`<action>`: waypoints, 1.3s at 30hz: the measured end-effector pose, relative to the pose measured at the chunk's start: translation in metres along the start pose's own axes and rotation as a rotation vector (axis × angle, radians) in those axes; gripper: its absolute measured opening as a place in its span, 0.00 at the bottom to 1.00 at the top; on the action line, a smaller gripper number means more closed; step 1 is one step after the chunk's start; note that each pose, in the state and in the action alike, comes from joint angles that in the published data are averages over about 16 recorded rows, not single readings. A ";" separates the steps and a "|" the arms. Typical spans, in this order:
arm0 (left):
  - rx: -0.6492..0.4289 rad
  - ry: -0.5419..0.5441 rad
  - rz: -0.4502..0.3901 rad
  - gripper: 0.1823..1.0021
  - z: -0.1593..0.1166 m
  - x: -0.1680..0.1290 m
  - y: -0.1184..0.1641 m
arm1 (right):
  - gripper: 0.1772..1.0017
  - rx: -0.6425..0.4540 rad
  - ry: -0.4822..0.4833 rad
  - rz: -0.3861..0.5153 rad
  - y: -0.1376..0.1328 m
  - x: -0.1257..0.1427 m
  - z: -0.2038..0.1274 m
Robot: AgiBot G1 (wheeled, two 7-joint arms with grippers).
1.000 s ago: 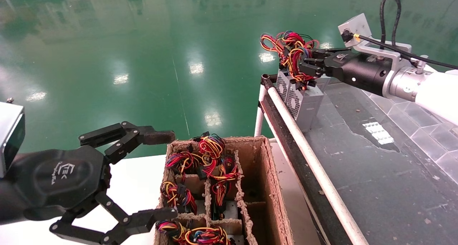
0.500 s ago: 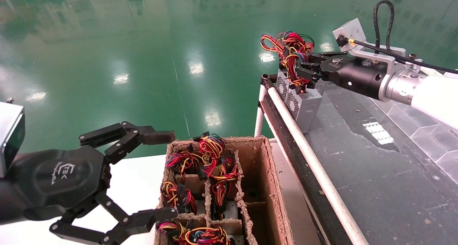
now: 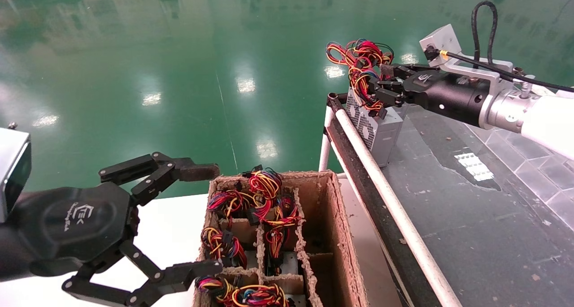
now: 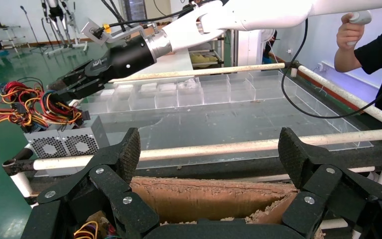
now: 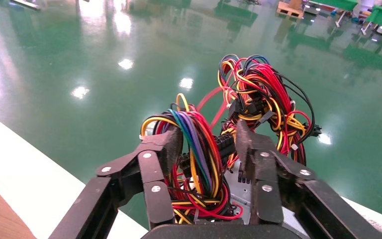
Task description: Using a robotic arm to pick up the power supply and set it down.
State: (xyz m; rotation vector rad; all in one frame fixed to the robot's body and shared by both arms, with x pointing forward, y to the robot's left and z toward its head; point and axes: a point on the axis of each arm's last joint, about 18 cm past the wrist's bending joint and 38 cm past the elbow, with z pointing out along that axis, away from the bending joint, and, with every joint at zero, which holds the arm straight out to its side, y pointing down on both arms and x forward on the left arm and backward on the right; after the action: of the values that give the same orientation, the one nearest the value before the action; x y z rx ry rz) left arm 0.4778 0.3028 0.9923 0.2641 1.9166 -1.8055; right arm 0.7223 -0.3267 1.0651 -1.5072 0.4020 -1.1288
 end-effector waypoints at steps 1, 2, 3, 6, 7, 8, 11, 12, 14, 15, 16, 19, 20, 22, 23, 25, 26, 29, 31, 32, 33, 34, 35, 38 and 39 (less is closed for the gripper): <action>0.000 0.000 0.000 1.00 0.000 0.000 0.000 | 0.28 0.002 -0.003 0.000 -0.001 0.000 -0.001; 0.000 0.000 0.000 1.00 0.000 0.000 0.000 | 0.29 0.004 -0.006 0.000 -0.002 0.000 -0.001; 0.000 0.000 0.000 1.00 0.000 0.000 0.000 | 0.32 0.007 -0.010 -0.001 -0.003 0.000 -0.002; 0.000 0.000 0.000 1.00 0.000 0.000 0.000 | 0.41 0.019 -0.025 -0.001 -0.006 -0.001 -0.005; 0.000 0.000 0.000 1.00 0.000 0.000 0.000 | 0.44 0.026 -0.030 -0.001 -0.008 -0.001 -0.006; 0.000 0.000 0.000 1.00 0.000 0.000 0.000 | 0.46 0.034 -0.036 0.000 -0.010 -0.001 -0.008; 0.000 0.000 0.000 1.00 0.000 0.000 0.000 | 0.56 0.063 -0.055 -0.001 -0.016 -0.001 -0.013; 0.000 0.000 0.000 1.00 0.000 0.000 0.000 | 0.59 0.072 -0.061 -0.002 -0.018 -0.002 -0.015; 0.000 0.000 0.000 1.00 0.000 0.000 0.000 | 0.64 0.092 -0.073 -0.004 -0.021 -0.002 -0.019; 0.000 0.000 0.000 1.00 0.000 0.000 0.000 | 0.66 0.103 -0.080 -0.005 -0.022 -0.002 -0.021; 0.000 0.000 0.000 1.00 0.000 0.000 0.000 | 0.69 0.113 -0.086 -0.005 -0.024 -0.003 -0.023; 0.000 0.000 0.000 1.00 0.000 0.000 0.000 | 0.77 0.147 -0.103 -0.007 -0.028 -0.004 -0.030; 0.000 0.000 0.000 1.00 0.000 0.000 0.000 | 0.79 0.157 -0.108 -0.007 -0.029 -0.004 -0.032; 0.000 0.000 0.000 1.00 0.000 0.000 0.000 | 0.83 0.177 -0.118 -0.008 -0.030 -0.005 -0.037; 0.000 0.000 0.000 1.00 0.000 0.000 0.000 | 0.85 0.185 -0.124 -0.009 -0.030 -0.006 -0.039; 0.000 0.000 0.000 1.00 0.000 0.000 0.000 | 0.88 0.197 -0.134 -0.009 -0.030 -0.007 -0.043; 0.000 -0.001 0.000 1.00 0.000 0.000 0.000 | 0.90 0.202 -0.140 -0.009 -0.030 -0.009 -0.045; 0.000 -0.001 0.000 1.00 0.000 0.000 0.000 | 0.94 0.218 -0.159 -0.006 -0.029 -0.012 -0.052; 0.000 -0.001 0.000 1.00 0.000 0.000 0.000 | 0.96 0.229 -0.173 -0.005 -0.028 -0.015 -0.056; 0.000 0.000 0.000 1.00 0.000 0.000 0.000 | 0.96 0.233 -0.180 -0.004 -0.027 -0.017 -0.059; 0.000 0.000 0.000 1.00 0.000 0.000 0.000 | 0.97 0.238 -0.188 -0.004 -0.027 -0.019 -0.061; 0.000 0.000 0.000 1.00 0.000 0.000 0.000 | 0.98 0.242 -0.195 -0.004 -0.027 -0.020 -0.064; 0.000 0.000 0.000 1.00 0.000 0.000 0.000 | 0.98 0.247 -0.203 -0.003 -0.027 -0.022 -0.066; 0.000 0.000 0.000 1.00 0.000 0.000 0.000 | 0.99 0.258 -0.227 -0.003 -0.026 -0.028 -0.074; 0.000 0.000 0.000 1.00 0.000 0.000 0.000 | 0.99 0.262 -0.235 -0.003 -0.026 -0.030 -0.076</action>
State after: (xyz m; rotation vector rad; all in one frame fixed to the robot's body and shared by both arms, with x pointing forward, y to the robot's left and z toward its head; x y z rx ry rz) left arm 0.4779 0.3029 0.9923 0.2633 1.9164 -1.8056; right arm 0.6373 -0.3399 1.0666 -1.3879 0.0865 -0.9518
